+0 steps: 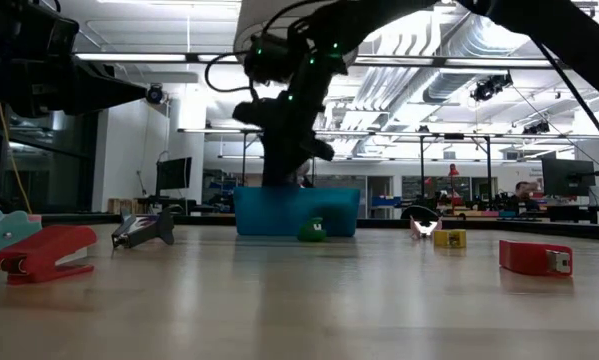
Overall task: Pick and place Stapler, Stapler remover, tape
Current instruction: Put the bottom blue tape into the blue bin, then put the pink staple remover into the right transparent bin
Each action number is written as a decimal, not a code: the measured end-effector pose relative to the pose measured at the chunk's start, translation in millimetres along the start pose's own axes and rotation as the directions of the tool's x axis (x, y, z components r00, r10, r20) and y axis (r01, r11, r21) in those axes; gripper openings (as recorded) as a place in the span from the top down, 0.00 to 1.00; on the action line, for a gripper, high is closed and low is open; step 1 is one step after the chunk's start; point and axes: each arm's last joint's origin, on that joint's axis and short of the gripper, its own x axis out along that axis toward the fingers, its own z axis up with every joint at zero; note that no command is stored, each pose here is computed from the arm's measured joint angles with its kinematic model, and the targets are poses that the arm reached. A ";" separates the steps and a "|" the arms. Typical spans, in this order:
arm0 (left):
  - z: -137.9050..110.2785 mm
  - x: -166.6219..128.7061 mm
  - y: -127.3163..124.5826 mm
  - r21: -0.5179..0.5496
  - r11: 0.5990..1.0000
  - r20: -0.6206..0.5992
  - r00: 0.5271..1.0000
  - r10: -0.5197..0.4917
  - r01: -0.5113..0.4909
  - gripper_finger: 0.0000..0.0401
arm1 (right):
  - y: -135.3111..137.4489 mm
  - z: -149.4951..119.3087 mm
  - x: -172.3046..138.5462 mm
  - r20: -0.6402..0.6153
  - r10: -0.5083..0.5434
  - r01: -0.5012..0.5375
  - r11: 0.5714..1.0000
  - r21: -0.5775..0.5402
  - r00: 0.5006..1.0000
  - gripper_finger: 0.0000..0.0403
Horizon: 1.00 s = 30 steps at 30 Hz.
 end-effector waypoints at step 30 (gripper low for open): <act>0.0 0.0 0.1 0.000 1.000 -0.001 1.000 0.002 -0.002 1.00 | -1.6 -5.2 30.4 -0.052 0.033 -0.028 0.996 0.089 0.998 0.69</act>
